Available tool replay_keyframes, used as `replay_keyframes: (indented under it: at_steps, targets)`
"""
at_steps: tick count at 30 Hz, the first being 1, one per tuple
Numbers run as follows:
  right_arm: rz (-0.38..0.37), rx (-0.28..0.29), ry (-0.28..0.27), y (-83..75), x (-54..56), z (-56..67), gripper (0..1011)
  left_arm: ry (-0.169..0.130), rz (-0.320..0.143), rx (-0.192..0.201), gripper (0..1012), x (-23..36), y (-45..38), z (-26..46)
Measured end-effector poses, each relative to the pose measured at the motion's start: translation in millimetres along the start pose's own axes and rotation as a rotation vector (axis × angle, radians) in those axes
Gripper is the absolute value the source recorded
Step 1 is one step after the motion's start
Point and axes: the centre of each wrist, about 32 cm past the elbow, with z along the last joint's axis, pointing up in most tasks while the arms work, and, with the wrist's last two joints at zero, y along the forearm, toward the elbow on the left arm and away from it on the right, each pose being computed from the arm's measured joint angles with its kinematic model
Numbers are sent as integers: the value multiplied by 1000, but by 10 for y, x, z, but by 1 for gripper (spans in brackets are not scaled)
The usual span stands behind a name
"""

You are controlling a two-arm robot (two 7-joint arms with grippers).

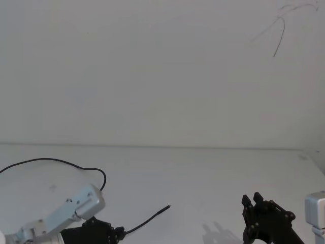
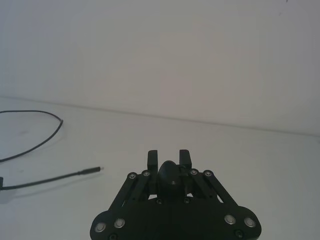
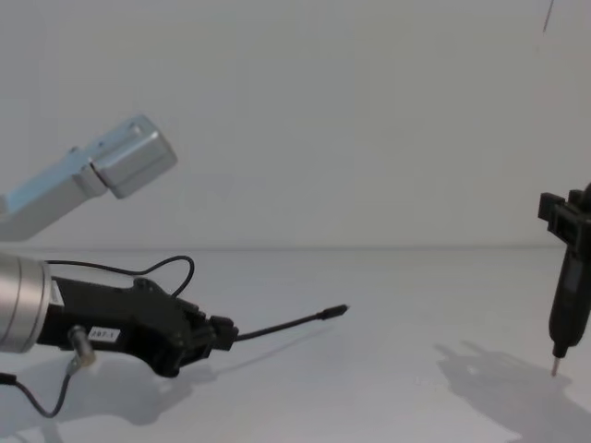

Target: Pick up the data cable with the one hand.

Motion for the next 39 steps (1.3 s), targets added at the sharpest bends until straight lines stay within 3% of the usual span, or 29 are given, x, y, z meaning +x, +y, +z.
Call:
replay_keyframes:
  at_steps: [11,18,25,30,39]
  targets:
    - [0,0,0,0,0,0,251,28,-40,-141,40,90,86,-7]
    - [0,0,0,0,0,0,251,61,-88,-260,40,180,191,-34]
    - [0,0,0,0,-1,0,251,84,-137,-349,40,237,280,-68]
    - [1,9,1,4,-14,14,251,94,-162,-393,40,262,330,-83]
    - [5,53,6,30,-74,117,251,100,-184,-435,40,283,374,-96]
